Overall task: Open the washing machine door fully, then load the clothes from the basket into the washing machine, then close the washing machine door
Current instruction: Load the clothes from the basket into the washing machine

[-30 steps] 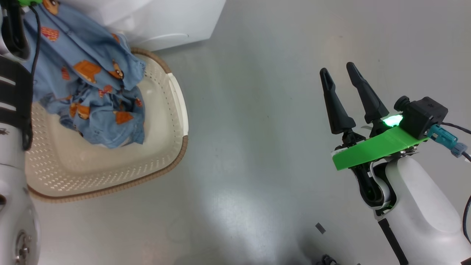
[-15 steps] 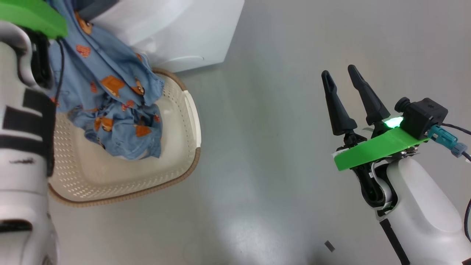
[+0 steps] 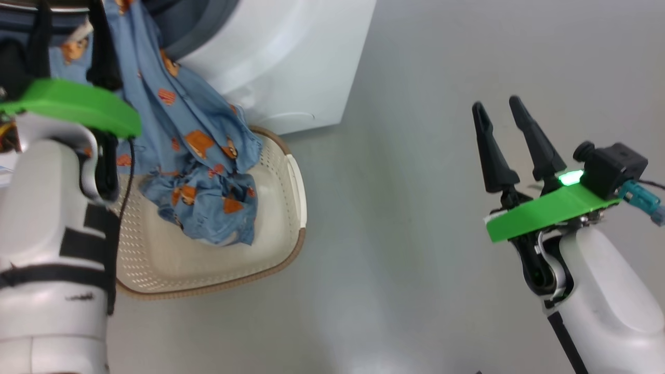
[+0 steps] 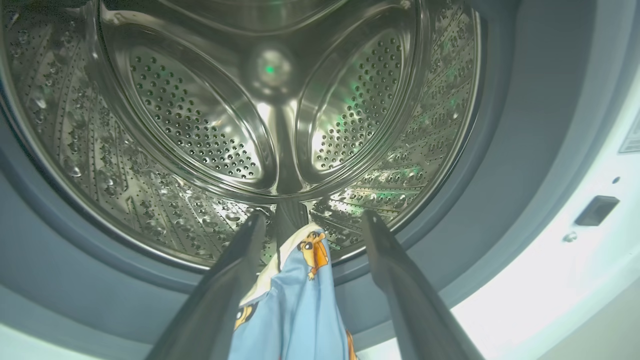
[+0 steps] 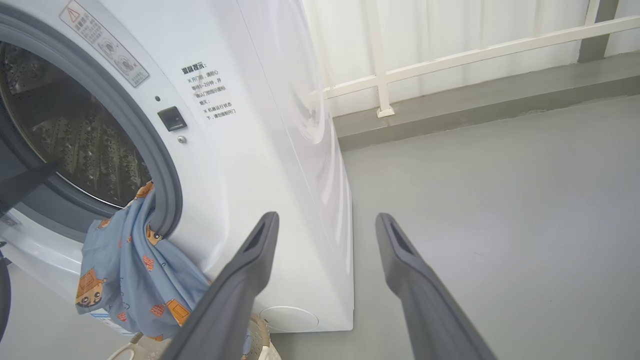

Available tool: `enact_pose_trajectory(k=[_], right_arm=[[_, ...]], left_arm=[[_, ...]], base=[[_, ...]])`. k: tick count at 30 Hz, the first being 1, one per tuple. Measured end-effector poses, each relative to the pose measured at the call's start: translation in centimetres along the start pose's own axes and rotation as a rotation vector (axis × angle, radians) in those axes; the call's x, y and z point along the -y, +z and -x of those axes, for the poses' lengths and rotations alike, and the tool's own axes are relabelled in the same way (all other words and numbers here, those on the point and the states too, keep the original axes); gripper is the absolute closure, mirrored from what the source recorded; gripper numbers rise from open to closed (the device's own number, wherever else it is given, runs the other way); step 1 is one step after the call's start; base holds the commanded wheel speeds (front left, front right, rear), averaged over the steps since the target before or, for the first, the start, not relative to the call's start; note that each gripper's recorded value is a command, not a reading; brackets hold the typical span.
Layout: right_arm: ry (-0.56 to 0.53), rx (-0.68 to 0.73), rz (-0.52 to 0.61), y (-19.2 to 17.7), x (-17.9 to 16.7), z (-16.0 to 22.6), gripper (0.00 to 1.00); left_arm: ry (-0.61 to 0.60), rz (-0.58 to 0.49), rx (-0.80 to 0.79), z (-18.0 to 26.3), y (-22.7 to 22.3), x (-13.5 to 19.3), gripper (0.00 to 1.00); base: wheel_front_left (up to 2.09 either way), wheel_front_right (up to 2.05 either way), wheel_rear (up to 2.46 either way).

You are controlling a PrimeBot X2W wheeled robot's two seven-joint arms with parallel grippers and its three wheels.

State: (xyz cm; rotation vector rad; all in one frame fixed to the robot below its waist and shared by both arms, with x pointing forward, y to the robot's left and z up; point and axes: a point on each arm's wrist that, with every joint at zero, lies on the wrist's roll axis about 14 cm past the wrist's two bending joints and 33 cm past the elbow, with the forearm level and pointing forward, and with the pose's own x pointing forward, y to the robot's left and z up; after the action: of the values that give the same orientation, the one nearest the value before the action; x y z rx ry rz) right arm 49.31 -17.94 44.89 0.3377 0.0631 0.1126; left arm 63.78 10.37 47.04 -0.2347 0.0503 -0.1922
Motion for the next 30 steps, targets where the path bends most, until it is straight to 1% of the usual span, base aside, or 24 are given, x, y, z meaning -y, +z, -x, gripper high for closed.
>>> enact_pose_trajectory(k=[5,11,15,20,23,30], right_arm=[[0.007,-0.001,-0.005,0.2,-0.6,0.9,0.00],[0.038,0.033,0.001,1.8,-1.7,1.0,0.00],[0.043,0.027,-0.001,1.7,-2.0,1.8,0.00],[0.064,0.046,0.003,2.6,-2.9,2.2,0.00],[0.074,0.061,0.008,3.3,-3.2,2.4,0.00],[0.076,0.073,0.016,3.8,-3.2,3.0,0.00]], left_arm=[[-0.003,-0.001,0.020,2.4,0.8,0.0,0.00],[-0.002,-0.009,0.050,5.2,1.8,-0.1,0.00],[-0.001,-0.015,0.065,7.2,2.3,-0.3,0.00],[0.003,-0.017,0.113,9.4,3.7,-0.2,0.00],[0.008,-0.007,0.128,10.9,3.9,0.0,0.00],[0.044,-0.002,0.142,14.0,3.9,-0.9,0.00]], base=[[0.00,0.00,0.00],[0.00,0.00,0.00],[0.00,0.00,0.00],[0.00,0.00,0.00],[0.00,0.00,0.00],[0.00,0.00,0.00]])
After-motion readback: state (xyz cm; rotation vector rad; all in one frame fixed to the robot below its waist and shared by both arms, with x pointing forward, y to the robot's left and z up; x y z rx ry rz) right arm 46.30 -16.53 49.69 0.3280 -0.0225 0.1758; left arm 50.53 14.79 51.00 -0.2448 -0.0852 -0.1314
